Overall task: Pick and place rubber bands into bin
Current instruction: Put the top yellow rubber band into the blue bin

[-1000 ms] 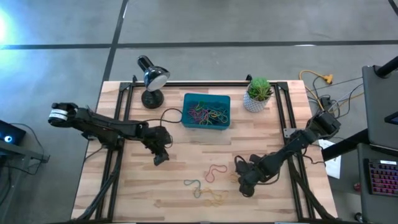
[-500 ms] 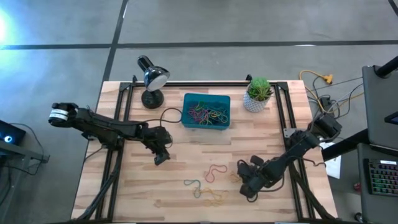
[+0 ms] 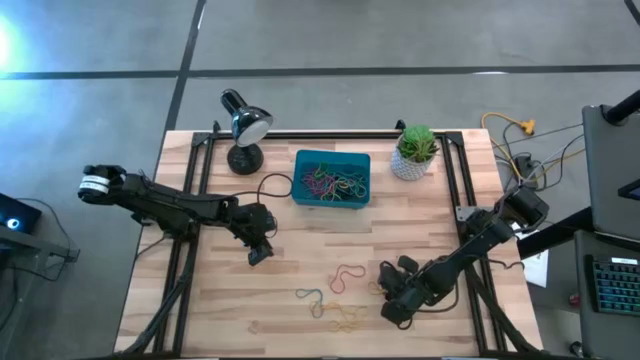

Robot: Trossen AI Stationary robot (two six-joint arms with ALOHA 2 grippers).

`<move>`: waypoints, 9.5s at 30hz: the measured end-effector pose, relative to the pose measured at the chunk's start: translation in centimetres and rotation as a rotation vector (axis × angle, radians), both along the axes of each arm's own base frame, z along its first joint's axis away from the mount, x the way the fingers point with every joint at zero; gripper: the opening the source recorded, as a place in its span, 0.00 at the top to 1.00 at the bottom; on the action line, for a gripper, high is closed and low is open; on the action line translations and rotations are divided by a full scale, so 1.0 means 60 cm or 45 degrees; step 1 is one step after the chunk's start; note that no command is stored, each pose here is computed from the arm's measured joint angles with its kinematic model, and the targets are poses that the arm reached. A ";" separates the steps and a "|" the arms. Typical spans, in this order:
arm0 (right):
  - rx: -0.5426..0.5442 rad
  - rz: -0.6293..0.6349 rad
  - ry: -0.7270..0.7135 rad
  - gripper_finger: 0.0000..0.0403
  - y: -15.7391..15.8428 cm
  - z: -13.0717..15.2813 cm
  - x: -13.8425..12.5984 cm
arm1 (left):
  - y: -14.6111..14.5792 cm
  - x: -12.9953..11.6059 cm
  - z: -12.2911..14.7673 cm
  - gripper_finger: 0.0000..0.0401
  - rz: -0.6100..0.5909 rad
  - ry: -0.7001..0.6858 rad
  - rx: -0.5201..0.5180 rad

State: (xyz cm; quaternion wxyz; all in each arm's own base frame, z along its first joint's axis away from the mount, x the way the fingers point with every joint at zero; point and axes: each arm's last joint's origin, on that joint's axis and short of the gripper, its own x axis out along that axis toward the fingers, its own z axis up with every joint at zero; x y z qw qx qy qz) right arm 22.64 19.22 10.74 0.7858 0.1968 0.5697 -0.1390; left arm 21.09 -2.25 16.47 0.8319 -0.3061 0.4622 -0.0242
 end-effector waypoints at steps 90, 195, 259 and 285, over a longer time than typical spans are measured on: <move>0.170 -0.239 -0.761 0.98 0.011 0.081 0.062 | -0.001 0.023 0.021 0.76 0.006 -0.264 0.007; -0.068 0.283 -0.644 0.58 -0.484 0.180 0.170 | 0.018 0.054 0.072 0.76 0.375 -0.782 0.371; -0.164 0.482 -0.673 0.71 0.025 0.025 0.192 | -0.086 0.048 0.108 0.76 -0.111 -1.007 0.107; -0.188 0.545 -0.514 0.81 0.029 -0.016 0.225 | -0.086 0.043 0.096 0.76 -0.124 -0.977 0.116</move>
